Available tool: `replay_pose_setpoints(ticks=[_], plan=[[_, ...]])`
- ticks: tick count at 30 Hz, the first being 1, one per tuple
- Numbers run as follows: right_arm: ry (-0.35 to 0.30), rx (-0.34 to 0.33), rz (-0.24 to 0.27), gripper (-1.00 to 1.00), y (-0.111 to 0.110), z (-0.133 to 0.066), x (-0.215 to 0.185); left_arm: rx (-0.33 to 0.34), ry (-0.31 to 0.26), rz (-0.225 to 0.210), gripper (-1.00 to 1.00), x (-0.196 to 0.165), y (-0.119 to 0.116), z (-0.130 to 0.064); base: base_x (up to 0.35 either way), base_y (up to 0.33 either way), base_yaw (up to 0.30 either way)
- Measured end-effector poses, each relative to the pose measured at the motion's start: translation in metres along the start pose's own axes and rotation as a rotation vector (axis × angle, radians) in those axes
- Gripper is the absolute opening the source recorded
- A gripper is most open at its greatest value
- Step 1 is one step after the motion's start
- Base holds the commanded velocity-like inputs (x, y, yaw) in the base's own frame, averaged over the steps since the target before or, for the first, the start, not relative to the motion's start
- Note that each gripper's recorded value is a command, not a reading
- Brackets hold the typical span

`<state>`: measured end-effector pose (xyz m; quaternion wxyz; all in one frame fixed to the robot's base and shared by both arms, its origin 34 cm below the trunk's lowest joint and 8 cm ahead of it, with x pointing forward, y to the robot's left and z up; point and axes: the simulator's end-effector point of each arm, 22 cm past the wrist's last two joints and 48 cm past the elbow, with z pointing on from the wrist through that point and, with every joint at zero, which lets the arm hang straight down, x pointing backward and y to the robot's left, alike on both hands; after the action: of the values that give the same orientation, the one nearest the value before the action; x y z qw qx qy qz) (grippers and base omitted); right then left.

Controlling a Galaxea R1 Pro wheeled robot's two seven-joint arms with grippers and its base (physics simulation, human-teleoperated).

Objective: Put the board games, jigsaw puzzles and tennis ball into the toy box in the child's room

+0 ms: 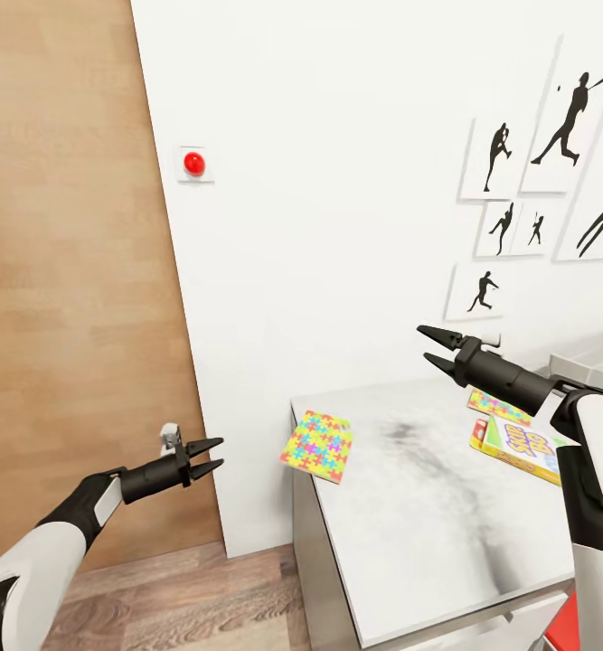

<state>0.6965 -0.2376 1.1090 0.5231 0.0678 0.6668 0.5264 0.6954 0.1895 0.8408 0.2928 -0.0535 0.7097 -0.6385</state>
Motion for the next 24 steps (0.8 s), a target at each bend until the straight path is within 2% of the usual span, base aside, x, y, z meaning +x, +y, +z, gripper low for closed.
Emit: replay_pose_setpoints(ticks=[14,24], plan=[[-0.001,0.001,-0.001,1.0,-0.0004,-0.0008,-0.0009,-0.001,0.0,0.0,1.0,0.0005,0.0007,-0.0004,0.0,0.0,-0.003],[-0.006,-0.003,-0.007,1.0,0.0042,-0.0033,-0.0033,0.005,-0.018,0.007,1.0,-0.0053,-0.0042,-0.0046,0.078,0.056,-0.179]])
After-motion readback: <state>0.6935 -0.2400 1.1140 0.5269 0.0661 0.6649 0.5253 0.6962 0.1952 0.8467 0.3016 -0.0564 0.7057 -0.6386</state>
